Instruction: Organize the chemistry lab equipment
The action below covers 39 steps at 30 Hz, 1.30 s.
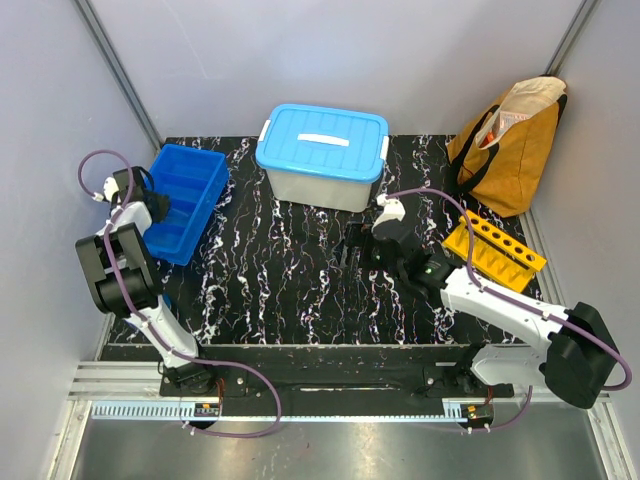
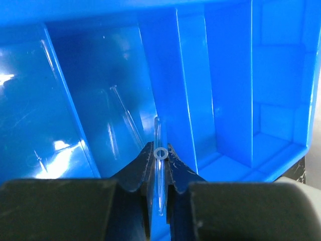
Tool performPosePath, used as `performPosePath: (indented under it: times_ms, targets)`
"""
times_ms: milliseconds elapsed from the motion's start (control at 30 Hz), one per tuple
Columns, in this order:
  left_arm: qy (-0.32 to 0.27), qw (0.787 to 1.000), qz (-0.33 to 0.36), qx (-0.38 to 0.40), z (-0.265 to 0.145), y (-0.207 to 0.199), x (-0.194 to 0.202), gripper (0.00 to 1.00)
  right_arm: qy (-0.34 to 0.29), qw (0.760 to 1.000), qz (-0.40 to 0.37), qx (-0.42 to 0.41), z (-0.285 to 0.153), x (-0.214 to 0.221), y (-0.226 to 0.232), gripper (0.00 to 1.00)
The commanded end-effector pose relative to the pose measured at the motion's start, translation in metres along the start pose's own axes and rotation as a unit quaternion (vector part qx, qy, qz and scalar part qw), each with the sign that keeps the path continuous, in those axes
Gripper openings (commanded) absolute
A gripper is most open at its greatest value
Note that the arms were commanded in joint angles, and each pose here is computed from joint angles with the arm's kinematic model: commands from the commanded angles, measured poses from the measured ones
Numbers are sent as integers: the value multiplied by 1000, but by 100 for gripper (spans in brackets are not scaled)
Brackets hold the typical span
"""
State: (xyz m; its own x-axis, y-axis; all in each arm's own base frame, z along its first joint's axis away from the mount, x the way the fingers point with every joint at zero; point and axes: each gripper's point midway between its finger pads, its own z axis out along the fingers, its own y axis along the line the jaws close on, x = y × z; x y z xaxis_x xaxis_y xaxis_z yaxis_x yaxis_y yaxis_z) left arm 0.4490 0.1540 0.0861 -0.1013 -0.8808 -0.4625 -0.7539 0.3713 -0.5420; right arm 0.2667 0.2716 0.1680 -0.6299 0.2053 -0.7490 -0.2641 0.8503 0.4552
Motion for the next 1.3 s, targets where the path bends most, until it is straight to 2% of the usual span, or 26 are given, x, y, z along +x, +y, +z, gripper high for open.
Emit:
performPosePath:
  times_ms: [0, 167, 433, 500, 633, 700, 867, 1000, 1133, 1167, 1267]
  targets:
    - [-46, 999, -15, 9, 5, -17, -30, 15, -55, 999, -1, -1, -8, -37, 12, 100]
    - [-49, 999, -17, 9, 3, -18, -33, 29, -45, 998, -8, 50, -7, -36, -4, 100]
    - [-42, 998, 3, 41, -28, -42, -43, 41, -47, 994, 8, 98, -19, -34, -25, 100]
    - [-24, 996, 29, 82, -41, -60, -39, 43, -43, 993, 6, 110, -22, -31, -31, 100]
    - [48, 978, 105, 174, -73, -104, -9, 43, -47, 991, -15, 125, -34, -36, -38, 100]
    - [56, 967, 155, 194, -93, -120, 7, 43, -57, 991, -15, 124, -41, -39, -40, 100]
    - [85, 933, 240, 253, -156, -140, 56, 45, -53, 986, -18, 157, -54, -35, -57, 98]
    - [109, 899, 290, 310, -206, -131, 98, 47, -37, 977, -9, 210, -61, -28, -82, 98]
    - [149, 843, 362, 367, -255, -115, 153, 50, -12, 976, 55, 211, -54, -24, -110, 96]
    - [176, 816, 382, 396, -277, -104, 178, 51, -18, 969, 62, 239, -55, -28, -132, 96]
    - [195, 783, 395, 438, -303, -85, 207, 53, -43, 950, 61, 303, -57, -44, -171, 97]
